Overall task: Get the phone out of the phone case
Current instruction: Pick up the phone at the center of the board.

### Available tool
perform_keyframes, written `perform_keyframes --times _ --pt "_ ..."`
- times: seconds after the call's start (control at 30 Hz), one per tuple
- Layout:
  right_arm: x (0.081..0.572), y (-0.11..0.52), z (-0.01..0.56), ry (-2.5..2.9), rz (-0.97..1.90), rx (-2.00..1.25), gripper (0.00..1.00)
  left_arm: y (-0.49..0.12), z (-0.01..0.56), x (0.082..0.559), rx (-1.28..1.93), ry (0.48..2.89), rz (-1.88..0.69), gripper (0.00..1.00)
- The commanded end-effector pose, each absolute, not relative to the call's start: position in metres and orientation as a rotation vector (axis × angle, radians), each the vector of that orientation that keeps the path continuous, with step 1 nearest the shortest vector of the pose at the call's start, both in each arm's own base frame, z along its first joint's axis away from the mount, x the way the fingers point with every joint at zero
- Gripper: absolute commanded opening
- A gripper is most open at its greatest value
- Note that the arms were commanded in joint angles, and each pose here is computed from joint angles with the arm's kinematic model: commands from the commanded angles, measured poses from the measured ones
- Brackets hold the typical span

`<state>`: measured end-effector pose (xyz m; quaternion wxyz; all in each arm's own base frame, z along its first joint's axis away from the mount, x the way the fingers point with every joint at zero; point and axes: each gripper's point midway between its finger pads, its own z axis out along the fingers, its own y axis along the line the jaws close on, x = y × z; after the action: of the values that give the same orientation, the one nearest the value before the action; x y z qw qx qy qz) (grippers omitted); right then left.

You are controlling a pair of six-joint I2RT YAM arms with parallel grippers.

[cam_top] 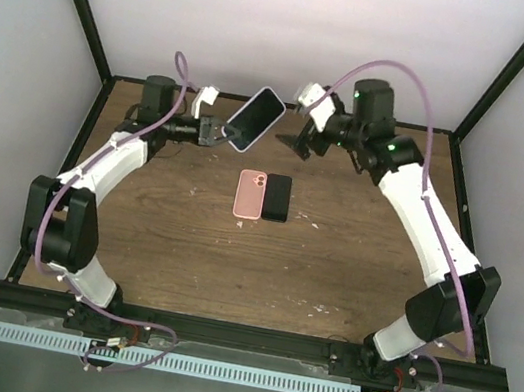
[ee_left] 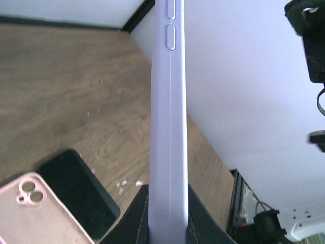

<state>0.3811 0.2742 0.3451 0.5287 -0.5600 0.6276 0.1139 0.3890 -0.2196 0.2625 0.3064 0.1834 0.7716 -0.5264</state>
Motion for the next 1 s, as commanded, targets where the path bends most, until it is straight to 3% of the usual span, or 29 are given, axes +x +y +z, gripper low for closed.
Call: perform_keyframes --times 0.0,0.3,0.77,0.97 --pt "0.364 0.286 0.386 1.584 0.862 -1.144 1.0 -0.22 0.333 0.388 0.556 1.76 -1.425 0.0" --pt "0.373 0.265 0.411 1.632 1.454 -0.922 0.94 -0.217 0.374 0.377 0.506 1.561 -1.515 0.0" --pt "0.401 0.275 0.404 1.705 1.633 -0.789 0.71 -0.241 0.384 0.346 0.613 1.484 -1.604 0.0" --pt "0.391 0.284 0.414 1.655 1.666 -0.859 0.57 -0.256 0.379 0.336 0.657 1.491 -1.635 0.0"
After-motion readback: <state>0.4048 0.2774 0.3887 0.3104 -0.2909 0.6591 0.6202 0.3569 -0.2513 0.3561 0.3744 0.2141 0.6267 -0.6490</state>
